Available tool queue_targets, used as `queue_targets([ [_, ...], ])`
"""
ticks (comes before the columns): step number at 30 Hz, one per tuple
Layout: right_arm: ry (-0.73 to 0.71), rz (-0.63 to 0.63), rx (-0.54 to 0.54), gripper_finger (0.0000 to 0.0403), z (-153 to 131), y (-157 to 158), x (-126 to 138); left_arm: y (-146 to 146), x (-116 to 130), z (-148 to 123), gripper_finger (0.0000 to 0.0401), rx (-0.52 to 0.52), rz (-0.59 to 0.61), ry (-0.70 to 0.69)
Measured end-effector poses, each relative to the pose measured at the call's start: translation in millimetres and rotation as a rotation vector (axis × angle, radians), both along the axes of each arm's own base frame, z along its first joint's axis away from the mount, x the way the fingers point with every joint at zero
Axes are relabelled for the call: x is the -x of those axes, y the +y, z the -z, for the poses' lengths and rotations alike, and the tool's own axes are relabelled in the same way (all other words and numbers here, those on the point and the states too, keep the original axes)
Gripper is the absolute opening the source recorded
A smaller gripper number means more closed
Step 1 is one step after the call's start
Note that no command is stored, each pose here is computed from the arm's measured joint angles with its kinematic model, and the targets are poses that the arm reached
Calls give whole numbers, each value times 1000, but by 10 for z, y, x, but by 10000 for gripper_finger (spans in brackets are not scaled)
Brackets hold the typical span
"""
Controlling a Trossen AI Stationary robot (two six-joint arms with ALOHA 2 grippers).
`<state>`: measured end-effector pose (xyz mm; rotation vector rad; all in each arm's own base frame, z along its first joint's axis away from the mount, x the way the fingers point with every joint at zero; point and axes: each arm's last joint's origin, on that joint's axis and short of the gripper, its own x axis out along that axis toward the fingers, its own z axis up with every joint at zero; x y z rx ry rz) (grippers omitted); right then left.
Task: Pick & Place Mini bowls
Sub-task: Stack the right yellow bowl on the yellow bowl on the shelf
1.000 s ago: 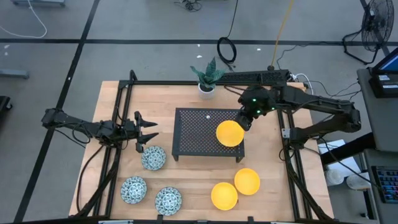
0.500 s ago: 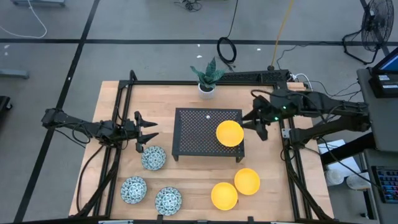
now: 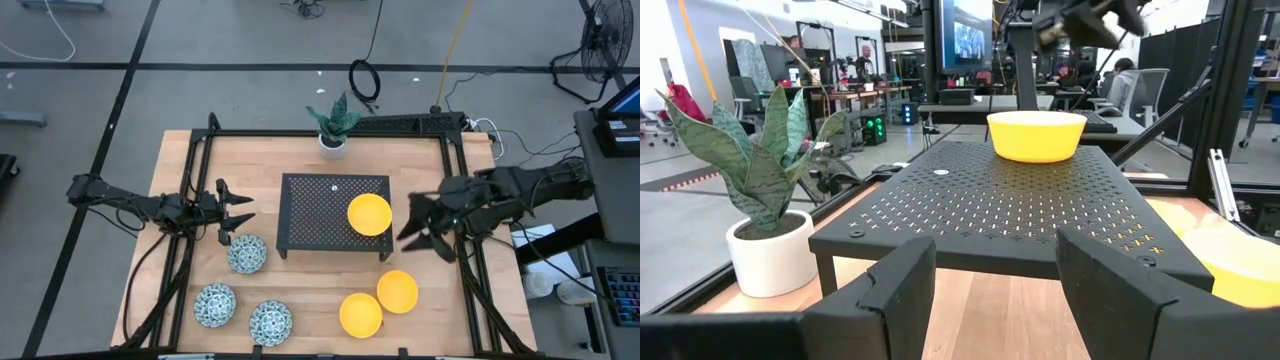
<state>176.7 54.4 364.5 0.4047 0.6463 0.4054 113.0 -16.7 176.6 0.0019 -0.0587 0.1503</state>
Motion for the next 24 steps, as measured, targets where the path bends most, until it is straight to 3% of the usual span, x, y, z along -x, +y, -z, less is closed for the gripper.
queue_targets([
  [6, -248, -217, -154, 139, 73, 222, 44, 0, 0, 0, 212, 0, 0, 0],
  [17, -532, -418, -202, 138, 581, 614, 314, 0, 0, 0, 212, 0, 0, 0],
  [19, -635, -458, -168, 138, 658, 709, 347, 0, 0, 0, 212, 0, 0, 0],
  [24, -856, -464, 79, 141, 751, 1010, 418, 0, 0, 0, 212, 0, 0, 0],
])
